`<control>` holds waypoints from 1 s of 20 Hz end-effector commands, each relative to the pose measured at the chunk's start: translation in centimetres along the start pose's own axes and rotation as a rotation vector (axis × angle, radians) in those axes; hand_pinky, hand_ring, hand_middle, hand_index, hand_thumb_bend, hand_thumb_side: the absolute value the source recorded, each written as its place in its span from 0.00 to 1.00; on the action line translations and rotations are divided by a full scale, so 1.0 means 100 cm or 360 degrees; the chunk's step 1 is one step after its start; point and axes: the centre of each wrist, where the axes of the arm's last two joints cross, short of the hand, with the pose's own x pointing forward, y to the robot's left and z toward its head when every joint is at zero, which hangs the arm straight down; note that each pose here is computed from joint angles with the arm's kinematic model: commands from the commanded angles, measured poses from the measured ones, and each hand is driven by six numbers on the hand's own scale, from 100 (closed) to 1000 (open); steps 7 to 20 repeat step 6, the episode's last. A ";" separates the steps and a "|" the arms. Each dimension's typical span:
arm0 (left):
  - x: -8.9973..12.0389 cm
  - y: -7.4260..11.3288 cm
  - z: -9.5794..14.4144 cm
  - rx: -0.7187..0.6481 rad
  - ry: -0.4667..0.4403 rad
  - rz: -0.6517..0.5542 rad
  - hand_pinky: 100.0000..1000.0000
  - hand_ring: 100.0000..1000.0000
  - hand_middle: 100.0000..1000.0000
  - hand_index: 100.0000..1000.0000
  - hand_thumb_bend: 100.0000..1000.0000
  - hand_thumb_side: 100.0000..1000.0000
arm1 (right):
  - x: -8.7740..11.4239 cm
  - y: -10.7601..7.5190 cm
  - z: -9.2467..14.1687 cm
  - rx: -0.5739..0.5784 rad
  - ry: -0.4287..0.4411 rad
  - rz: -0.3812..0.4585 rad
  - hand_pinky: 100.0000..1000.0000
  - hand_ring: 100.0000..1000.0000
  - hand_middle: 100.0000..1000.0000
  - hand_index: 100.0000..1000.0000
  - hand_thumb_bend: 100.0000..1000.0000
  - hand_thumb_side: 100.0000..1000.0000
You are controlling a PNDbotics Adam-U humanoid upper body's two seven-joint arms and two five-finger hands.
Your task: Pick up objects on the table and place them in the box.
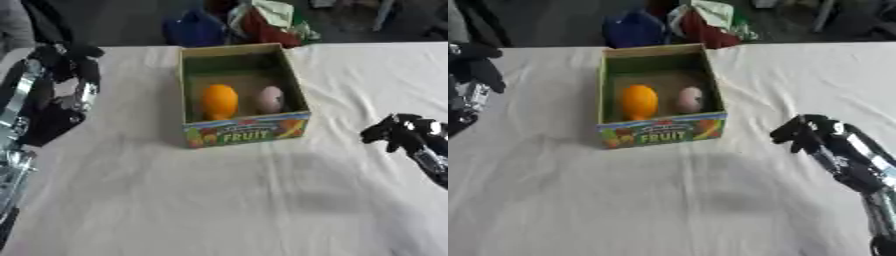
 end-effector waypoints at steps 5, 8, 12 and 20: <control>-0.010 -0.006 0.006 -0.0045 0.0074 0.0014 0.48 0.37 0.39 0.69 0.00 0.46 | 0.009 -0.008 -0.002 -0.0009 -0.0027 0.0038 0.70 0.71 0.56 0.54 0.00 0.52; -0.011 -0.007 0.007 -0.0049 0.0082 0.0014 0.48 0.37 0.39 0.69 0.00 0.46 | 0.009 -0.008 -0.002 -0.0011 -0.0026 0.0038 0.70 0.71 0.56 0.54 0.00 0.52; -0.011 -0.007 0.007 -0.0049 0.0082 0.0014 0.48 0.37 0.39 0.69 0.00 0.46 | 0.009 -0.008 -0.002 -0.0011 -0.0026 0.0038 0.70 0.71 0.56 0.54 0.00 0.52; -0.011 -0.007 0.007 -0.0049 0.0082 0.0014 0.48 0.37 0.39 0.69 0.00 0.46 | 0.009 -0.008 -0.002 -0.0011 -0.0026 0.0038 0.70 0.71 0.56 0.54 0.00 0.52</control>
